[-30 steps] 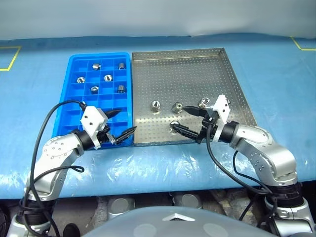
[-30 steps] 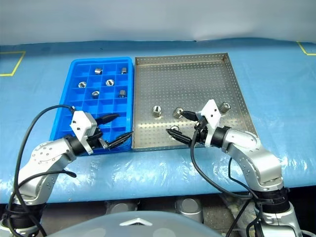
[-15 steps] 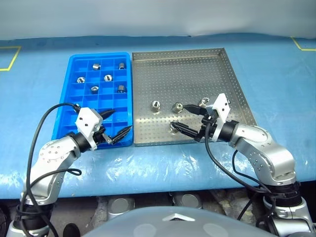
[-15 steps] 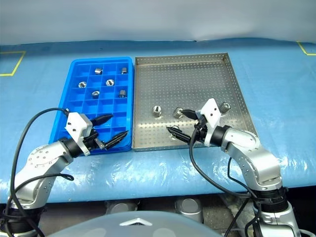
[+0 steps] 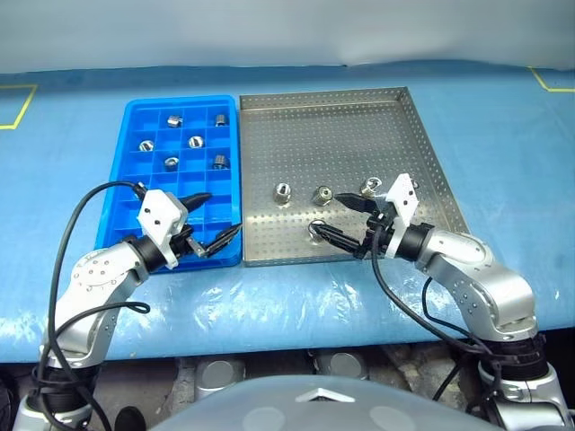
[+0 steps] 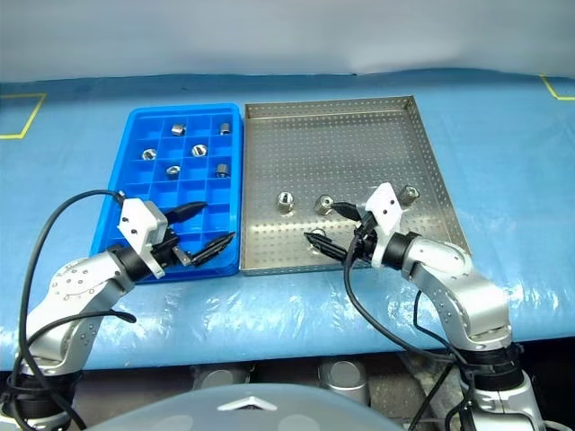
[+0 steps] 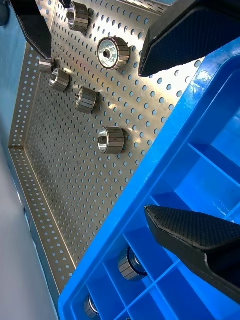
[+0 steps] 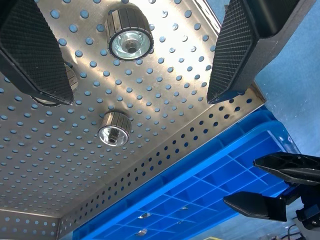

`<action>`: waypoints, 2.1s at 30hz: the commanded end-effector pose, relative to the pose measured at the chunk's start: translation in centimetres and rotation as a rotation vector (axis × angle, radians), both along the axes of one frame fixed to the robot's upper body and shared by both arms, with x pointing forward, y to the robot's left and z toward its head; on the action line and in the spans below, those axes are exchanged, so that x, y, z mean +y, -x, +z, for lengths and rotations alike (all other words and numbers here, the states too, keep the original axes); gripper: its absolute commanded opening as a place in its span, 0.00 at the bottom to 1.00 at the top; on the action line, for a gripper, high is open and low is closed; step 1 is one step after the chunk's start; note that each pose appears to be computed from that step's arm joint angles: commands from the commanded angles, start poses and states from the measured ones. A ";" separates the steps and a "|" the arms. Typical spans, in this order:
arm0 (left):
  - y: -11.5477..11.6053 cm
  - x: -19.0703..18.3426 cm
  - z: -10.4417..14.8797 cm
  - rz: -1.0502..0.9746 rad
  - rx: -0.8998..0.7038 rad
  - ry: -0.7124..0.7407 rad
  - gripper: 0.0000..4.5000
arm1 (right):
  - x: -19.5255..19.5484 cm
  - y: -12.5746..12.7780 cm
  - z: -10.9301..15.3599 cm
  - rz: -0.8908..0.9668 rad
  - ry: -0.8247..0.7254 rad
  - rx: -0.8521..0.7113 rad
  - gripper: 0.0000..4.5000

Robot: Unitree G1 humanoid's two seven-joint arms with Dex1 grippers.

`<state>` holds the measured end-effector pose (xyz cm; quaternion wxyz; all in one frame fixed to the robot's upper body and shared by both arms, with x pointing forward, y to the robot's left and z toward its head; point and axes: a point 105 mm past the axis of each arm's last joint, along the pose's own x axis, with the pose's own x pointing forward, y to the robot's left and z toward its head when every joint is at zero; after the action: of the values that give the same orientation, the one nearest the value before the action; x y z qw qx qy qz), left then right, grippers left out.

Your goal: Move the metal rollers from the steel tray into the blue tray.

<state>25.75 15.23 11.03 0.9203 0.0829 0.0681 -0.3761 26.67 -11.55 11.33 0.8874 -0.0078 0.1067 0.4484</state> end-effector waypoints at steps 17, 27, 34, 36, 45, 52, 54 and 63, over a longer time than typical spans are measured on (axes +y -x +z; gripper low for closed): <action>-8.6 -6.1 3.9 -0.341 0.030 -0.200 1.00 | 0.9 -0.2 1.5 -0.061 -0.055 -0.081 1.00; -12.5 -9.3 0.1 -0.423 0.175 -0.398 1.00 | 0.7 0.0 1.5 -0.144 -0.090 -0.104 1.00; -12.6 -9.0 -2.6 -0.462 0.225 -0.575 0.96 | 0.5 0.3 1.4 -0.169 -0.094 -0.106 1.00; -12.6 -8.6 -3.1 -0.462 0.234 -0.620 0.87 | 0.5 0.3 1.4 -0.175 -0.097 -0.107 1.00; -12.6 -8.1 -1.4 -0.472 0.179 -0.601 0.38 | 0.5 0.1 1.4 -0.178 -0.098 -0.109 1.00; -13.7 -7.3 5.3 -0.245 -0.047 -0.298 0.38 | 1.7 -0.4 1.9 -0.137 -0.106 -0.122 1.00; -13.9 -5.8 7.2 -0.097 -0.127 -0.206 0.38 | 2.3 -0.4 2.1 -0.116 -0.110 -0.128 1.00; -10.1 3.6 8.6 0.530 -0.351 -0.052 0.38 | 6.5 -1.0 3.8 0.052 -0.117 -0.195 1.00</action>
<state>36.63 17.50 17.38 0.9776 0.1441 -0.0191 -0.1525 28.04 -5.93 14.32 0.8923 0.0051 0.0141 0.4511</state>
